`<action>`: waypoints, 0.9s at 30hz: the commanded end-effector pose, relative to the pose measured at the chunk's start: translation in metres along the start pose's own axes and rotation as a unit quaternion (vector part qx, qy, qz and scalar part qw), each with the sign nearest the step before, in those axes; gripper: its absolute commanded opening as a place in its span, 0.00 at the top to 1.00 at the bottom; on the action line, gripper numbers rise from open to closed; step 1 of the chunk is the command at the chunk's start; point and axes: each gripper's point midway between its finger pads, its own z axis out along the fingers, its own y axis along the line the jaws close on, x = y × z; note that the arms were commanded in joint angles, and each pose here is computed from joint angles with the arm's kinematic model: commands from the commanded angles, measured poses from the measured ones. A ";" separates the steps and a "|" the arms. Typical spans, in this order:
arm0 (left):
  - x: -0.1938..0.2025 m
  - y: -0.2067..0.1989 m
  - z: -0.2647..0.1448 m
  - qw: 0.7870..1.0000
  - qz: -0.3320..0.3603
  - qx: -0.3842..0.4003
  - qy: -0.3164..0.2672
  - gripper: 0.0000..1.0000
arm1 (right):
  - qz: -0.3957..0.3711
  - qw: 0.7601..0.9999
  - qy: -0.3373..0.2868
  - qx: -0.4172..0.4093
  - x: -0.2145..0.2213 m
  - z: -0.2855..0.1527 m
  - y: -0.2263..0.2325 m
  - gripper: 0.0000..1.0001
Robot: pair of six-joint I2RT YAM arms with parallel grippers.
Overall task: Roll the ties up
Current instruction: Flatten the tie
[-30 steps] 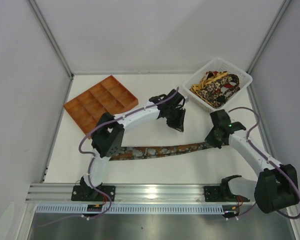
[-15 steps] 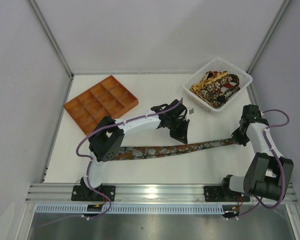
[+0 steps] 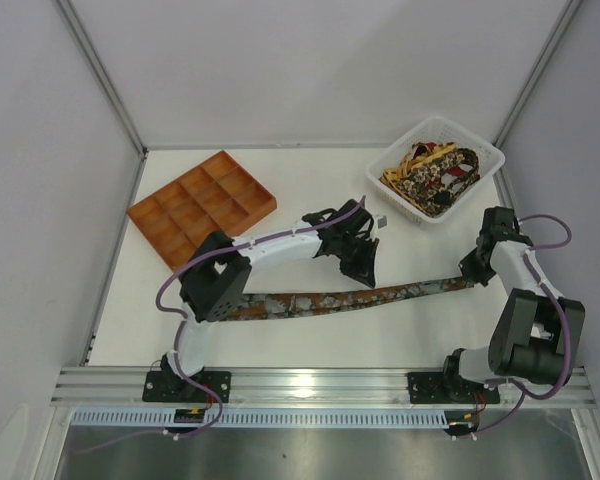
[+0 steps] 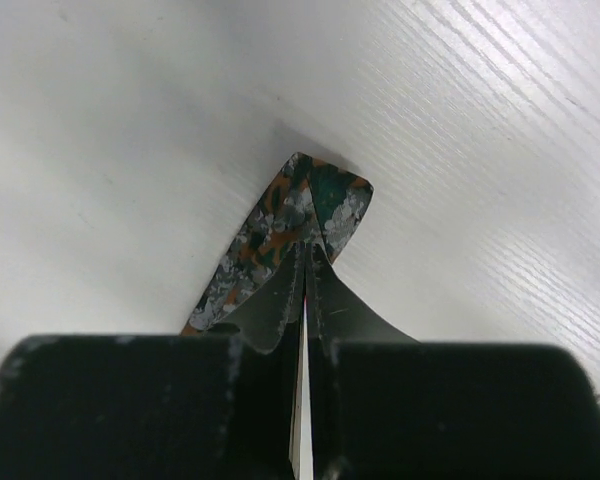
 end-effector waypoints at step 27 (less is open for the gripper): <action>0.078 0.128 0.001 0.986 -0.133 -0.093 0.045 1.00 | -0.058 0.994 0.094 -0.018 0.062 0.041 0.014 1.00</action>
